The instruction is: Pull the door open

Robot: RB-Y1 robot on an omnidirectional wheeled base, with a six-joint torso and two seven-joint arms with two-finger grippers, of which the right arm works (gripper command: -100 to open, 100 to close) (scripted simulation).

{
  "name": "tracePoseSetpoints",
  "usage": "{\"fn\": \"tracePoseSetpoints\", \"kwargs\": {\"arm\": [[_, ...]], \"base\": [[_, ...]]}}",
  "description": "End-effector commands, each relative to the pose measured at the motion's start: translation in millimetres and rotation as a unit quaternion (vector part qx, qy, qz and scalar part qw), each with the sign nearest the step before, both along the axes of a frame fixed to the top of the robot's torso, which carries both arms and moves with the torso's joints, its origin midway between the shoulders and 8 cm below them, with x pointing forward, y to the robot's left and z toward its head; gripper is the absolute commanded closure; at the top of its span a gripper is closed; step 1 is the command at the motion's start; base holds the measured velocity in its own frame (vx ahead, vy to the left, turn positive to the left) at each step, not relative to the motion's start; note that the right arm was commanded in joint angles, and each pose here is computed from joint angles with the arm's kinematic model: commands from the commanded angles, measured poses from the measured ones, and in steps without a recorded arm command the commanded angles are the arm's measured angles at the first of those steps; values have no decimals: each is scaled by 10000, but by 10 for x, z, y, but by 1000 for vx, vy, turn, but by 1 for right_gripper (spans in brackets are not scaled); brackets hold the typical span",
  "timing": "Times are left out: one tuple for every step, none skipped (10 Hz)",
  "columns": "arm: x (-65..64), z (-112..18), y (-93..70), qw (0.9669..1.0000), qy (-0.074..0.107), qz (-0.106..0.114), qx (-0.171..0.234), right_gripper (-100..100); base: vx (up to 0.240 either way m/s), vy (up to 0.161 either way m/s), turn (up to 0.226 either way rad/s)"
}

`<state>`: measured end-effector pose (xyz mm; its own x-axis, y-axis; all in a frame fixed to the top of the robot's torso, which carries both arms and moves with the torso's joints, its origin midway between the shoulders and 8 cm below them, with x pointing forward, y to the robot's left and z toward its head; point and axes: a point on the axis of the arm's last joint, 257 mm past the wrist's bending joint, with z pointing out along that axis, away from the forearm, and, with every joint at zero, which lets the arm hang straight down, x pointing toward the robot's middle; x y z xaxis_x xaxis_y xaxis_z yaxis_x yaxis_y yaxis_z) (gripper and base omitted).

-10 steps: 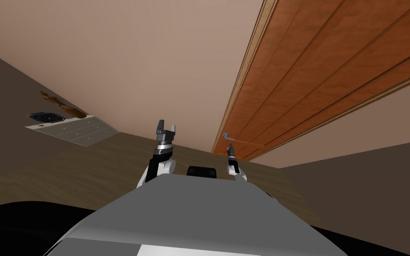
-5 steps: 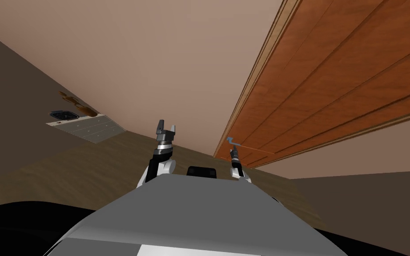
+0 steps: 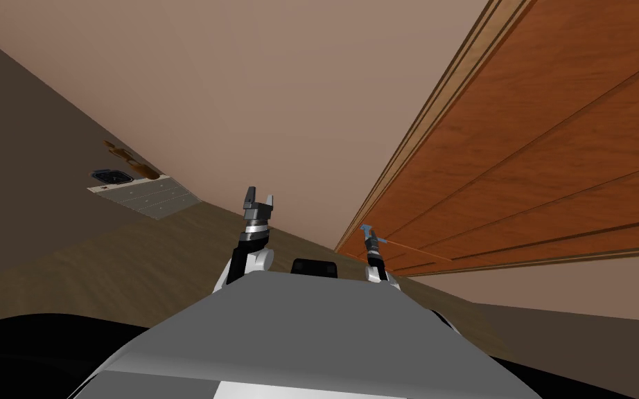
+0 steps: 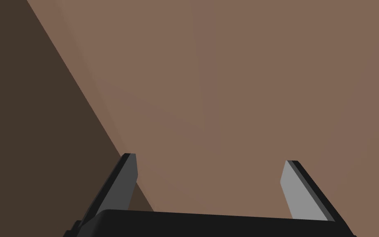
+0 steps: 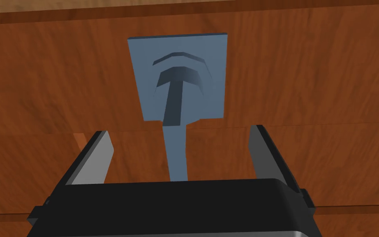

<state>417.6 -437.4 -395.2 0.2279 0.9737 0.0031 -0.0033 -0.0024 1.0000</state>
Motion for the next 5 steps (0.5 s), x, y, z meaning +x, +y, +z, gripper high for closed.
{"fn": "tracePoseSetpoints", "kwargs": {"arm": [[0,23,-32,10000,4,-9,3,-100],[0,20,-23,10000,-1,-6,2,-100],[0,20,-23,10000,-1,-6,2,100],[0,20,-23,10000,-1,-6,2,100],[0,20,-23,10000,-1,-6,2,100]], "base": [[47,-15,-17],[12,-5,-4],[0,0,0],[-7,2,3],[-8,2,2]]}}
